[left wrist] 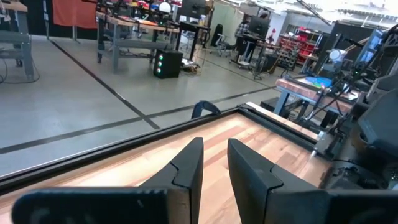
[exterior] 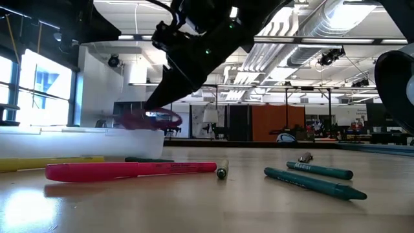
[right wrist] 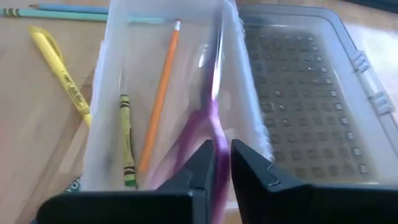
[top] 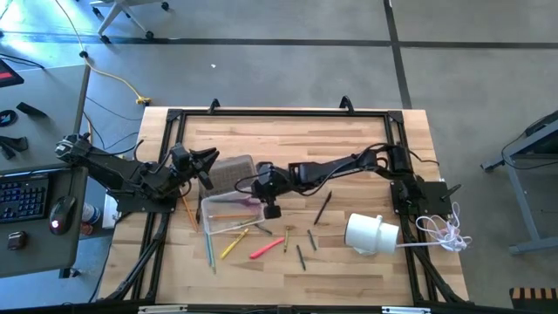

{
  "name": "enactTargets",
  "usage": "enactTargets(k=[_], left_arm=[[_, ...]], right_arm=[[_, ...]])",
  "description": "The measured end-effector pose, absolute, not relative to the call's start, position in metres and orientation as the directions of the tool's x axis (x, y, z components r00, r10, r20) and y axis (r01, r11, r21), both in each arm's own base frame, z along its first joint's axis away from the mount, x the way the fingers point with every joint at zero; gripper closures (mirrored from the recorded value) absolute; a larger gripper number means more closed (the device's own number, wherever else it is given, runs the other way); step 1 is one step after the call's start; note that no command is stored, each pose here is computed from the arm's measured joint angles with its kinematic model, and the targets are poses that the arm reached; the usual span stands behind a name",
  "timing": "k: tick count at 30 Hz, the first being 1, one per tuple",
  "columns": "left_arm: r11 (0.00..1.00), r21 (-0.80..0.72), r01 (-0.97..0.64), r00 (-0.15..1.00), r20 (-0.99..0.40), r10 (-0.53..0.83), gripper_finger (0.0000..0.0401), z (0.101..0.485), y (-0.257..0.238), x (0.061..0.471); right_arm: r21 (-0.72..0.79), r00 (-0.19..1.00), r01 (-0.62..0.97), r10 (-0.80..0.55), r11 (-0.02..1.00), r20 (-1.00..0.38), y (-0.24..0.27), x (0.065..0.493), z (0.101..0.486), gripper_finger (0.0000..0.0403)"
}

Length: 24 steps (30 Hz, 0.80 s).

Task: Pick & place school supplies into a supply box
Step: Put the purple scissors into the gray supply box

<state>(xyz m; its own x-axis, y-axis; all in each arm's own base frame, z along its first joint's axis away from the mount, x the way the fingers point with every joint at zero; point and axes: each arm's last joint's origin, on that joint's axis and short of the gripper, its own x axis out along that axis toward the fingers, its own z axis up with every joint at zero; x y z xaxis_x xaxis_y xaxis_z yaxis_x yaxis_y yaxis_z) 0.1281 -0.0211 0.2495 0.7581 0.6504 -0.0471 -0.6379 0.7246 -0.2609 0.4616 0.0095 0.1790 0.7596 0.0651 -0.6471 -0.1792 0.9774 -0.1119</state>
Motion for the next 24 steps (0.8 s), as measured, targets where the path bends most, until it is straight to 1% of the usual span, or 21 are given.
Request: enactTargets(k=[7,11,16,21,24], left_arm=[[0.725,-0.258,-0.639,0.758,-0.049,0.65,0.029,0.249,-0.021,0.128],[0.725,-0.258,-0.639,0.758,-0.049,0.651,0.029,0.249,-0.021,0.128],[0.725,-0.258,-0.639,0.758,-0.049,0.65,0.029,0.249,-0.021,0.128],[0.725,-0.258,-0.638,0.758,-0.049,0.65,0.029,0.249,-0.021,0.128],[0.726,-0.258,-0.637,0.759,-0.049,0.649,0.029,0.249,-0.021,0.128]], right_arm=[[-0.124,0.765,-0.188,0.066,0.974,-0.641,0.01,0.462,0.18,0.0315],[-0.139,0.777,-0.195,0.066,0.971,-0.627,0.009,0.46,0.189,0.0295],[-0.117,0.786,-0.171,0.064,0.978,-0.614,0.01,0.458,0.198,0.0289],[-0.118,0.74,-0.136,0.021,0.984,-0.672,-0.004,0.456,0.186,0.0289],[-0.065,0.725,-0.146,0.062,0.987,-0.686,-0.012,0.457,0.177,0.0289]])
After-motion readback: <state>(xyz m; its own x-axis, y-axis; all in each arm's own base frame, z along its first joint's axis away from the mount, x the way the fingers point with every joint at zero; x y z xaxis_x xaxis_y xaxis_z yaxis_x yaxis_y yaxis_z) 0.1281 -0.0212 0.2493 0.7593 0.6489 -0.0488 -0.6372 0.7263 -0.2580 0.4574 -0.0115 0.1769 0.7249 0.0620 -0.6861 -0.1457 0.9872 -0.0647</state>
